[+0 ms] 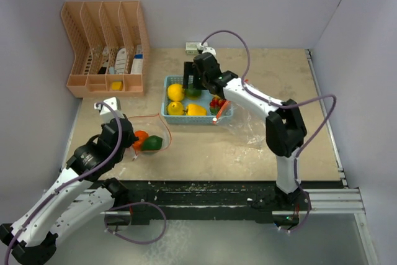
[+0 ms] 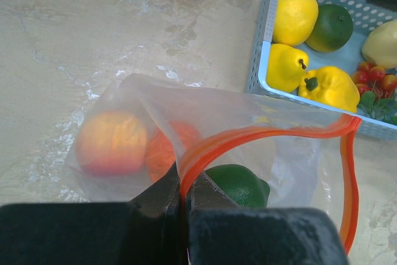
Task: Place the food in the zip-top bag and seal the zipper
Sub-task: Pick up the fake fruit from the bin.
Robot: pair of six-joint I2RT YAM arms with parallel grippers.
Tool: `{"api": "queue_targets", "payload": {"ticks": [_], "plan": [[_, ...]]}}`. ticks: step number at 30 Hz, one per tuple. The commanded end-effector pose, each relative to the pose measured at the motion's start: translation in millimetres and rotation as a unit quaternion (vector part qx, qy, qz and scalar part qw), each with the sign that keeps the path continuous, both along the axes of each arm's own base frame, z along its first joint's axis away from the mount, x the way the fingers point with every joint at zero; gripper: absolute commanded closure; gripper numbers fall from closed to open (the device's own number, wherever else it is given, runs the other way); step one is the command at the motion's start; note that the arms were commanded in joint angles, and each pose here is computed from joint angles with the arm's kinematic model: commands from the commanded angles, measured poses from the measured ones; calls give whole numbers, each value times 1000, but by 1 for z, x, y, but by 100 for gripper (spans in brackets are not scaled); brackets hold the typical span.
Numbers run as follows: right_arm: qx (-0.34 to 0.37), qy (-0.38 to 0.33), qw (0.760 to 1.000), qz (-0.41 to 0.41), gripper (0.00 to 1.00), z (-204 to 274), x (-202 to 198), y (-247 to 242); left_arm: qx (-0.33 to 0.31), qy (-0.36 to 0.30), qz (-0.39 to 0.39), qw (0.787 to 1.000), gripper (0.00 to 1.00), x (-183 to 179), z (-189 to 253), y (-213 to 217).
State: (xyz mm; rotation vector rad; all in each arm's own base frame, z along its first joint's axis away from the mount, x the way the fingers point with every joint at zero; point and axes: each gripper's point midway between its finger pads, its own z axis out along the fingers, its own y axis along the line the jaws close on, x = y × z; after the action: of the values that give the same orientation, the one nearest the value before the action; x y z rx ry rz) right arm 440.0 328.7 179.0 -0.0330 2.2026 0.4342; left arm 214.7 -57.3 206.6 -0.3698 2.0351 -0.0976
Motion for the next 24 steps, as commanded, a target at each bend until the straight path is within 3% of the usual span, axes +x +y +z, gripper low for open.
{"api": "queue_targets", "payload": {"ticks": [1,11,19,21,24], "plan": [[-54,-33,998,10,0,-2,28,4,-7,-28,8,1000,100,5,22,2],[-118,6,993,-23,0,-74,60,-8,0,-21,5,1000,100,5,19,2],[-99,22,995,3,5,-121,59,3,1,-22,10,1000,100,0,22,7],[-88,23,996,7,9,-125,58,7,2,-21,11,1000,100,0,23,8],[-85,29,996,6,28,-128,55,7,3,-20,11,1000,100,-1,24,8]]}}
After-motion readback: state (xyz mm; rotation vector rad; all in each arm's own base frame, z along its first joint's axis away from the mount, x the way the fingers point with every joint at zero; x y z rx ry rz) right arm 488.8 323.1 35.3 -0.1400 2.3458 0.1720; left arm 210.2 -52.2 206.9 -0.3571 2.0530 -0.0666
